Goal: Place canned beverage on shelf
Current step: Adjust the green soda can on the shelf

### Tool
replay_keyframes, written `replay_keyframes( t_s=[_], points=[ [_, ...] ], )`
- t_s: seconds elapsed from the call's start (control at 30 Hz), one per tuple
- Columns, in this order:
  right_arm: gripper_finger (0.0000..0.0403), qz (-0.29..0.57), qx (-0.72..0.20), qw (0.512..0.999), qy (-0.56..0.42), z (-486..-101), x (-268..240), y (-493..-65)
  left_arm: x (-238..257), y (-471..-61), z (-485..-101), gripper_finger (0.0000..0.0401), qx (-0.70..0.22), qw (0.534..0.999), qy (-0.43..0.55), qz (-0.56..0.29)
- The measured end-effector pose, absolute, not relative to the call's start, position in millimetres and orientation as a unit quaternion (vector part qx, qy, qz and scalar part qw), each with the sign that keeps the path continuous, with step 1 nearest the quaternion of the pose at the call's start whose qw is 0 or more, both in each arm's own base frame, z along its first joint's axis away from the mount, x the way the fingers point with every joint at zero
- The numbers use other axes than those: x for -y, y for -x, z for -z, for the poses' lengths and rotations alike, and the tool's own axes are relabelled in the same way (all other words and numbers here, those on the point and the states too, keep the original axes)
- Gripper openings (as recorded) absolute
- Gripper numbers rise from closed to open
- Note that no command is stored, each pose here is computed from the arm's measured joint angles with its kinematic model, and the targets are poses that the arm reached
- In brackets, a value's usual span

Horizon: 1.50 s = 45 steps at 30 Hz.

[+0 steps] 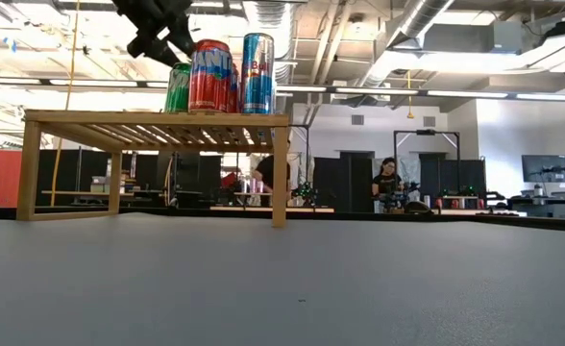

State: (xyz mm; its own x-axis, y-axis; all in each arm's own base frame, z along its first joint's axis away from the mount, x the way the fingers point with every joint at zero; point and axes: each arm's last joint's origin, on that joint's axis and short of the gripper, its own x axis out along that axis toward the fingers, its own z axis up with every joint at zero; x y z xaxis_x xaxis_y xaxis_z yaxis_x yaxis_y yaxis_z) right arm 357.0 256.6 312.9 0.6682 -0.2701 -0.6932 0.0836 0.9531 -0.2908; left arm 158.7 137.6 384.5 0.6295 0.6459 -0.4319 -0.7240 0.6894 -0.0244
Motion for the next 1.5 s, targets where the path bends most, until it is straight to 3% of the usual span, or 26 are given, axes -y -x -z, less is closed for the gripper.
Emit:
replay_keyframes(
  t_s=[1.5],
  points=[
    [0.0329, 0.096, -0.396, 0.906, 0.118, -312.9, -257.6, -356.3, -140.5, -162.6, -373.9, 0.0284, -0.262, 0.892, 0.062, -0.364]
  ],
)
